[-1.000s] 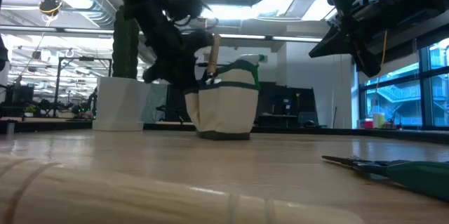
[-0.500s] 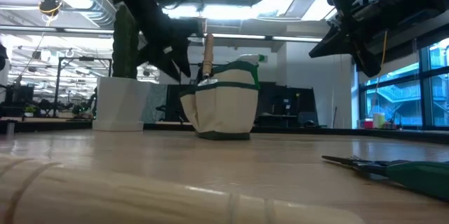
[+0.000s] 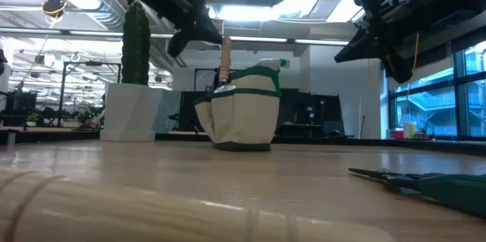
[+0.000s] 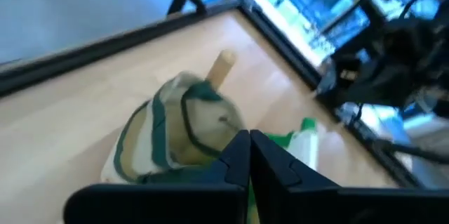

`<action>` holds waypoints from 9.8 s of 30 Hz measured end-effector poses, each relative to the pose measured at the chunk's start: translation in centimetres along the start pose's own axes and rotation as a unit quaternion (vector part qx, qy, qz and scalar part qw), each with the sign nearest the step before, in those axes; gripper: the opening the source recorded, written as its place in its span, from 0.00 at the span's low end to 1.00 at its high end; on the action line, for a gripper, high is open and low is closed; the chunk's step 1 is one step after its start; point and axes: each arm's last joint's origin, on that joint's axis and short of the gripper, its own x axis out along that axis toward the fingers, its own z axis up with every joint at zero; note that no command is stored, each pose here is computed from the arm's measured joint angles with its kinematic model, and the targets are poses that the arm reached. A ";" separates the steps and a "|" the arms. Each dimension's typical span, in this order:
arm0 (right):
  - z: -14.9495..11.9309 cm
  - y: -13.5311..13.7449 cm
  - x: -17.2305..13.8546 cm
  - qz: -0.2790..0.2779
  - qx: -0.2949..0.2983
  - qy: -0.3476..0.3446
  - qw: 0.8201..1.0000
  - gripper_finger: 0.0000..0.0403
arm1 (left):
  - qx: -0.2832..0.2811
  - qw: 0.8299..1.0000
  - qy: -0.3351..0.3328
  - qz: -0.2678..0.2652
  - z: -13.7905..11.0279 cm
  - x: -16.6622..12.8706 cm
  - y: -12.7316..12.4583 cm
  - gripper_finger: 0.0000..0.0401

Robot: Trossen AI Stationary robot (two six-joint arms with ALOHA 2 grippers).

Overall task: Pick & Place Garden tools in Gardening bag
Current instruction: Adjust the gardening bag, then put the fruit pruner into the gardening bag

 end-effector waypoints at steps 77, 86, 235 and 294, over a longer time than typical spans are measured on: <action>0.0 0.0 0.0 0.003 0.001 0.003 1.000 0.00 | 0.022 0.992 -0.097 -0.072 -1.1 -1.0 0.2 0.00; 0.0 1.2 -0.1 0.098 -0.048 0.056 0.992 0.00 | 0.025 0.992 -0.081 -0.091 -1.6 -4.6 -1.5 0.00; -28.7 13.4 3.3 -0.309 -0.148 0.384 0.857 0.17 | -0.089 0.960 0.111 -0.242 -26.6 -11.4 -18.9 0.25; -5.1 13.1 -6.0 0.262 -0.369 0.151 0.879 0.06 | -0.200 0.939 -0.108 -0.259 -8.8 -2.9 -14.3 0.25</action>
